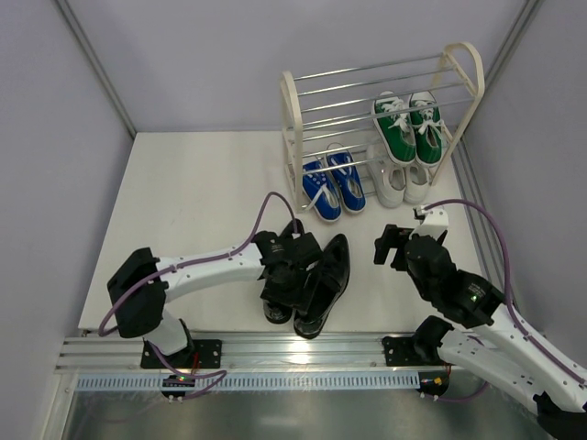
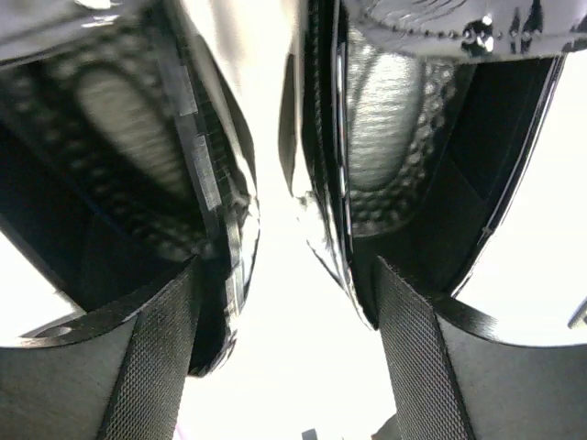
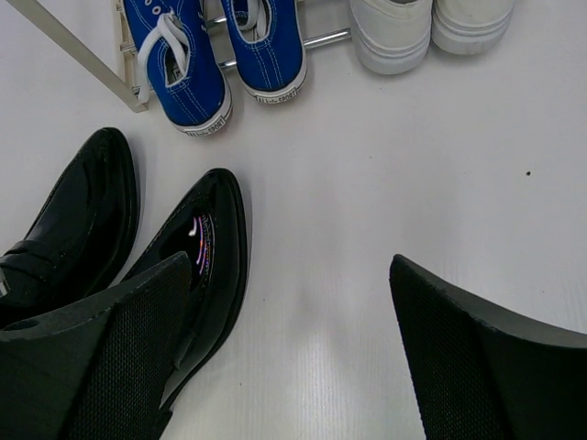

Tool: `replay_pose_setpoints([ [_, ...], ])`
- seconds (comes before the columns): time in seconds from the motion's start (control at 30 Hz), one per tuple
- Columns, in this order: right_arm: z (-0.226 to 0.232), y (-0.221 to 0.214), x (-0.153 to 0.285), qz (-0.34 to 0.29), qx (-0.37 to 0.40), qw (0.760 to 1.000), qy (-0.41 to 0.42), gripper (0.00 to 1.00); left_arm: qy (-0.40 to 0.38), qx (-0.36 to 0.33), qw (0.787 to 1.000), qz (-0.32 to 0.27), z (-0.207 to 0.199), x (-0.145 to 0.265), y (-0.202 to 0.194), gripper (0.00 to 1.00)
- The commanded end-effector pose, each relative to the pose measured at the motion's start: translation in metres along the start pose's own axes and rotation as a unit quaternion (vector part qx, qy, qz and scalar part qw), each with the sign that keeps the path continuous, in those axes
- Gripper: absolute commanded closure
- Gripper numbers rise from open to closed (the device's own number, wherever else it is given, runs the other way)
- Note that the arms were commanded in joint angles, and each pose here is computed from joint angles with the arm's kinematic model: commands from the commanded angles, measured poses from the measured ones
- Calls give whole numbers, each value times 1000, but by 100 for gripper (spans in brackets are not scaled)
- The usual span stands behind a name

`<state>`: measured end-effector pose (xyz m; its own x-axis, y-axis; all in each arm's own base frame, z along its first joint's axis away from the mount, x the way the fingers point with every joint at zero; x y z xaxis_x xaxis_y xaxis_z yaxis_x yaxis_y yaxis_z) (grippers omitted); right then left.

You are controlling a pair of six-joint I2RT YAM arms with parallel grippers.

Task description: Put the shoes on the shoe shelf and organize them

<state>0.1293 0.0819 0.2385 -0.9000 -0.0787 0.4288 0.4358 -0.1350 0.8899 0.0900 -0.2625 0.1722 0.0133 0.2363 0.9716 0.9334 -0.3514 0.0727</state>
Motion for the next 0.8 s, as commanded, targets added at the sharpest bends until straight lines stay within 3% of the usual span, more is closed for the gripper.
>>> replay_pose_setpoints([
  [0.0,3,9,3,-19,-15,1000,6,11,37,-10,999,-28,13,18,-5,27],
  [0.37,-1,8,4,-23,-14,1000,0,10,1,-29,999,44,16,14,-24,29],
  [0.77,0,3,3,-15,-15,1000,4,10,91,-49,995,5,22,-12,0,33],
])
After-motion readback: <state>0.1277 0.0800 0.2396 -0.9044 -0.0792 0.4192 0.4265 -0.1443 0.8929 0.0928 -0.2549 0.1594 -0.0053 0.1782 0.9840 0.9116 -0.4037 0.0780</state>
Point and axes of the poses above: each gripper's point midway between its finger pads, its own x axis back along the fingers, its own z axis along the line the jaws close on, y = z × x, the point moved 9 cm from there along x, back along the fingers, and after that the axes turned 1 degree about x, right-handed, at the moved point
